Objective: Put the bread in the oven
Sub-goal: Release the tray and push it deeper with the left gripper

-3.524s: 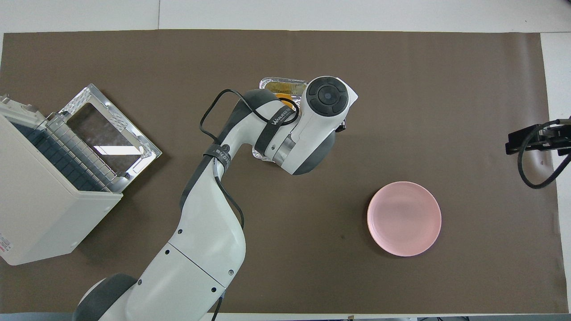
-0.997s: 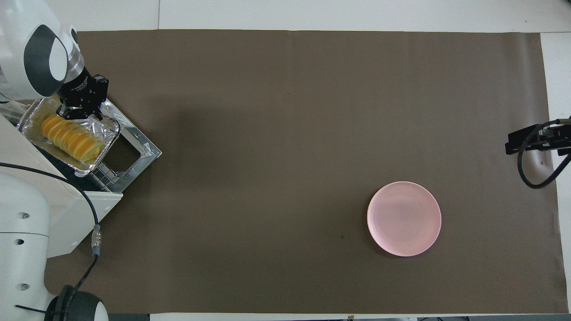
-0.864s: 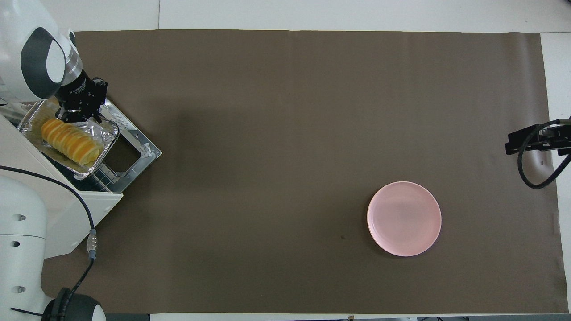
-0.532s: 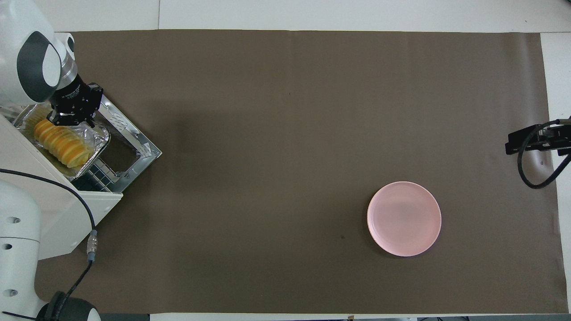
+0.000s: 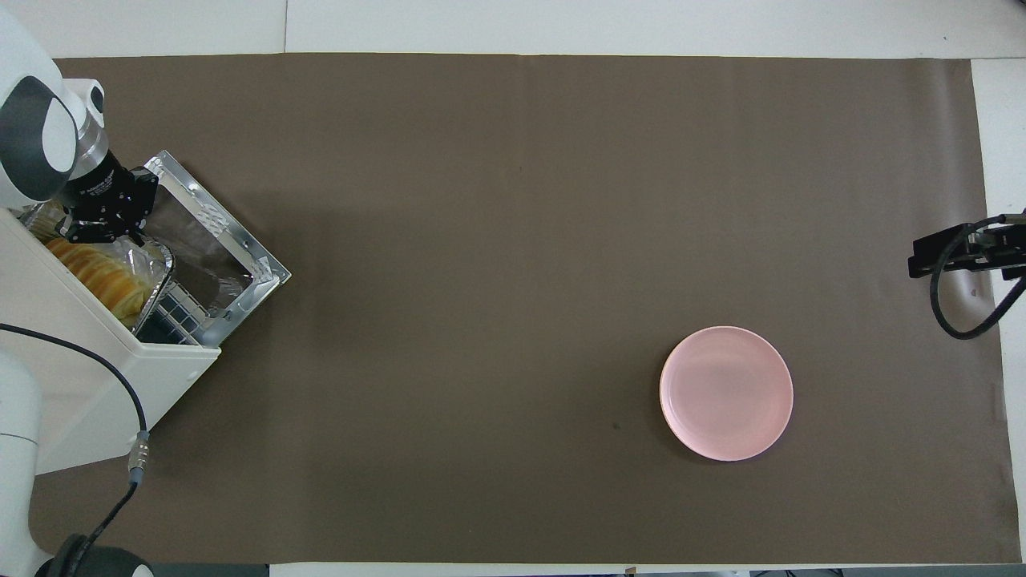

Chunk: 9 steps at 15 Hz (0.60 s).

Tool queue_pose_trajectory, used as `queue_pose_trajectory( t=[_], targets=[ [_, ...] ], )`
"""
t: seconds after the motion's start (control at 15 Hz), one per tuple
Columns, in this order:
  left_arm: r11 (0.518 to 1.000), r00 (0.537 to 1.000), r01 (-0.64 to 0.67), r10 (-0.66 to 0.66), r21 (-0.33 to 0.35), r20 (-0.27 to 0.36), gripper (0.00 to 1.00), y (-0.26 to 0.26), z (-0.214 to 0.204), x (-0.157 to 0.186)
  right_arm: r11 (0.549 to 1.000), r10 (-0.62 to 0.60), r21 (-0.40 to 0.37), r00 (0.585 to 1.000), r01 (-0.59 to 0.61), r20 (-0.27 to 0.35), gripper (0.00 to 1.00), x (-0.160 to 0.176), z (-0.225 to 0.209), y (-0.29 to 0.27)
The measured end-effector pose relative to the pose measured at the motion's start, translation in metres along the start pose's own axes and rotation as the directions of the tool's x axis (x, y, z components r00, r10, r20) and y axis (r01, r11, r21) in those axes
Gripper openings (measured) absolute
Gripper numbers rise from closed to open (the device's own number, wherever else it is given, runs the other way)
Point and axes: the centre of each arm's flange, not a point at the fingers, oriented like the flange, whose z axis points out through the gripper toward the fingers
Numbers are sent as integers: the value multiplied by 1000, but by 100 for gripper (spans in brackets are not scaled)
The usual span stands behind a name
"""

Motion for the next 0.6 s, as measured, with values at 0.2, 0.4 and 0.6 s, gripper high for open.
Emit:
queue_pose_trajectory(
  t=[0.2, 0.4, 0.6],
  targets=[
    [1000, 1000, -25, 25, 0, 6, 2, -4, 6, -2, 1000, 0, 0, 1000, 0, 0, 100, 0, 0, 0],
    [996, 996, -87, 87, 7, 14, 2, -4, 11, -10, 1000, 0, 0, 1000, 0, 0, 100, 0, 0, 0],
    [994, 994, -112, 112, 9, 12, 2, 0, 10, -19, 1000, 0, 0, 1000, 0, 0, 100, 0, 0, 0]
  ],
)
